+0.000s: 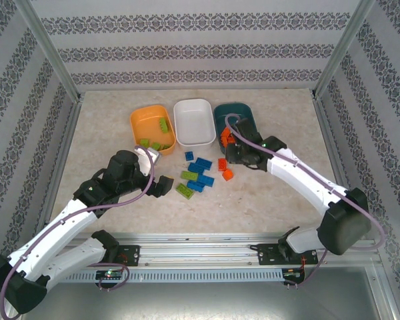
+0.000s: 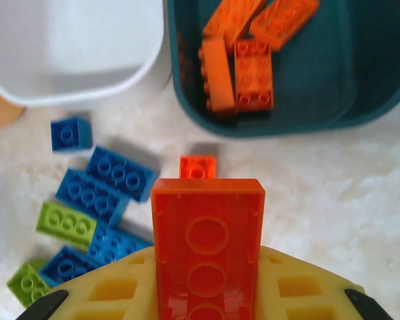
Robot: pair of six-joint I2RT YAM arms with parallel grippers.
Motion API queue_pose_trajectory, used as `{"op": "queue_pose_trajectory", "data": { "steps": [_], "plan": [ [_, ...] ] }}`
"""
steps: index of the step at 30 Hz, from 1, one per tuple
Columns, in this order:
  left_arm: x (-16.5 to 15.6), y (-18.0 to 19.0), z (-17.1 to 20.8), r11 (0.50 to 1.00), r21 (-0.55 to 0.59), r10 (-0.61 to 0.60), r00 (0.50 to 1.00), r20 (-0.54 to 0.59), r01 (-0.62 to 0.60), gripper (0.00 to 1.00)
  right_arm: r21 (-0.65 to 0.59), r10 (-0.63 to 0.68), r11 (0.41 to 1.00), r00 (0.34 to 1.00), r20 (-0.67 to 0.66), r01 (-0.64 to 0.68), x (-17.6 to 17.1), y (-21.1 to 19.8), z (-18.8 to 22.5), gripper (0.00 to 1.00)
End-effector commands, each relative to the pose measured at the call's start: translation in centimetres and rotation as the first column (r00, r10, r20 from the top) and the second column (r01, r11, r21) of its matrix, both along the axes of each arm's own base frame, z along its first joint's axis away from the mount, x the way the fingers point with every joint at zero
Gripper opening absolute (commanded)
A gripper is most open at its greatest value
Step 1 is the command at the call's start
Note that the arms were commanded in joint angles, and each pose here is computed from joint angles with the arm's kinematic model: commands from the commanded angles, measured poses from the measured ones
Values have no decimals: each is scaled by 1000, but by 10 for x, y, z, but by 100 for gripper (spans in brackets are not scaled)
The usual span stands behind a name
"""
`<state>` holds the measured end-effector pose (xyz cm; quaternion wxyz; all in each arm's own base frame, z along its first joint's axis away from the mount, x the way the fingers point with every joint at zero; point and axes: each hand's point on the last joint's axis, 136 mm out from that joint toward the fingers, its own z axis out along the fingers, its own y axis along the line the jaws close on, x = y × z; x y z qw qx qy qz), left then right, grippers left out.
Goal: Sort the legos into containers by color
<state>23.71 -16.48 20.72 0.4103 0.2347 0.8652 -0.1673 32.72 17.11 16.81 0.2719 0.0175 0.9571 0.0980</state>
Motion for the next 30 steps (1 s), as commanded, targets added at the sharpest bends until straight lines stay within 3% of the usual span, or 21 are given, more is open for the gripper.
{"op": "queue_pose_trajectory", "data": {
  "steps": [1,7,14,19,24,27,30],
  "plan": [
    [4,4,12,1000,-3,18,999,30,-18,100,-31,26,999,999,-21,-26,23,-4,-4,28],
    [5,3,9,1000,4,17,1000,23,-17,100,-26,-10,1000,999,-32,10,87,-13,-16,28],
    [8,4,5,1000,21,22,1000,14,-23,100,-60,-33,998,995,-94,27,163,-21,-56,30],
    [9,3,1,999,31,21,1000,2,-21,100,-78,-22,997,993,-118,13,190,-20,-65,44],
    [10,2,0,999,34,19,1000,-7,-18,100,-100,-16,995,998,-62,10,176,-15,-33,56],
    [10,2,1,999,32,20,1000,-1,-20,100,-111,56,992,998,-18,-57,139,13,-11,58],
    [10,5,7,999,28,35,999,22,-35,100,-42,171,984,985,-35,-172,84,61,-13,60]
  ]
}}
